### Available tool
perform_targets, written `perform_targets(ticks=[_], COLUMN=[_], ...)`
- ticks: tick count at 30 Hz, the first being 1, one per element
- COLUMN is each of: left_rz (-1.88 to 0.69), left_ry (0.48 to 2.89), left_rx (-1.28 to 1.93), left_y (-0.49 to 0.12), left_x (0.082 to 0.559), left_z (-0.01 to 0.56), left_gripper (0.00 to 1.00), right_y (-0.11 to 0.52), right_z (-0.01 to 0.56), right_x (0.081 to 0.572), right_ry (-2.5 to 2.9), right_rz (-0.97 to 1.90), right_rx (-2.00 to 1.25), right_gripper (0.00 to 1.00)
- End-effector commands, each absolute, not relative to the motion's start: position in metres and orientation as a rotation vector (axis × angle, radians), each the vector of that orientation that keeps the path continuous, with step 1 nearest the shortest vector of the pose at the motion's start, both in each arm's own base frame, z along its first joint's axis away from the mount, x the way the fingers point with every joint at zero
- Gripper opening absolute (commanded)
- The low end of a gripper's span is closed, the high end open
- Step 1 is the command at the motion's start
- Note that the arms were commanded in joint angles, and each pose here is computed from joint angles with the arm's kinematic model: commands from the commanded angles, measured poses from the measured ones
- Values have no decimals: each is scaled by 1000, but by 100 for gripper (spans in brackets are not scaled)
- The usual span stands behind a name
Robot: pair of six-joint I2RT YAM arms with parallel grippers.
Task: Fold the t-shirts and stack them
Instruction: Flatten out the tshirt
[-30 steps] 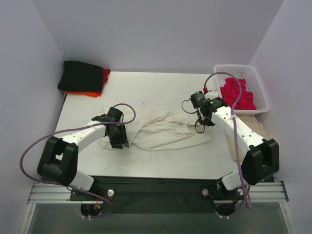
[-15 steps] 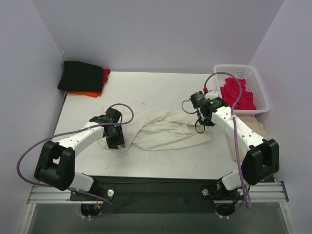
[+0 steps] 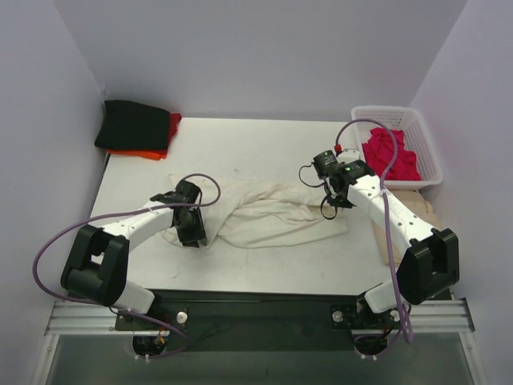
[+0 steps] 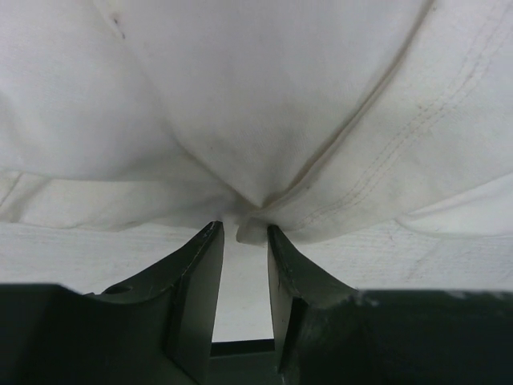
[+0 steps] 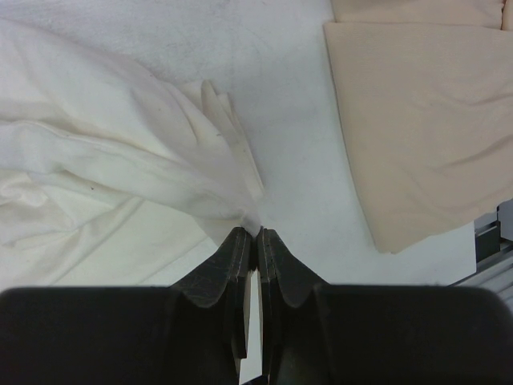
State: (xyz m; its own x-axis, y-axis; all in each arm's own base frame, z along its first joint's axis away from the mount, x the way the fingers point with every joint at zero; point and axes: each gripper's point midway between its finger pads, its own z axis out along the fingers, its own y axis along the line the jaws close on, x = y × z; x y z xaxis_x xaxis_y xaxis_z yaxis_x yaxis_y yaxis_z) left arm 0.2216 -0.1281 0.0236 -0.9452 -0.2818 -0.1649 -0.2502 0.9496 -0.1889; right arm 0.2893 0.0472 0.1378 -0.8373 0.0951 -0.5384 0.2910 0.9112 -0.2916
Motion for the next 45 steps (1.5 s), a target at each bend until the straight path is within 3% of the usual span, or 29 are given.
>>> perform_targets(ticks=[1, 11, 15, 16, 21, 26, 36, 45], left_rz=[-308, -330, -343, -350, -348, -302, -275, -271], left_ry=[2872, 2867, 2855, 2847, 2798, 2607, 2182, 1906], left_rx=[-415, -417, -412, -403, -363, -312, -322, -277], left_y=[-134, -135, -137, -137, -137, -127, -79, -54], left_x=[234, 236, 239, 240, 252, 294, 374, 407], left_z=[23, 25, 32, 36, 66, 144, 319, 435], left_gripper=[38, 24, 11, 1, 0, 0, 0, 0], right_y=[38, 36, 36, 36, 36, 35, 15, -10], right_z=[147, 150, 149, 149, 159, 197, 329, 426], right_x=[287, 287, 286, 286, 288, 300, 336, 335], right_ry=[2524, 2519, 2518, 2519, 2495, 2410, 2122, 1891], right_rz=[-561, -570, -574, -575, -552, -506, -420, -385], right_rx=[291, 298, 299, 300, 313, 319, 365, 442], right_gripper=[0, 0, 0, 0, 0, 0, 0, 0])
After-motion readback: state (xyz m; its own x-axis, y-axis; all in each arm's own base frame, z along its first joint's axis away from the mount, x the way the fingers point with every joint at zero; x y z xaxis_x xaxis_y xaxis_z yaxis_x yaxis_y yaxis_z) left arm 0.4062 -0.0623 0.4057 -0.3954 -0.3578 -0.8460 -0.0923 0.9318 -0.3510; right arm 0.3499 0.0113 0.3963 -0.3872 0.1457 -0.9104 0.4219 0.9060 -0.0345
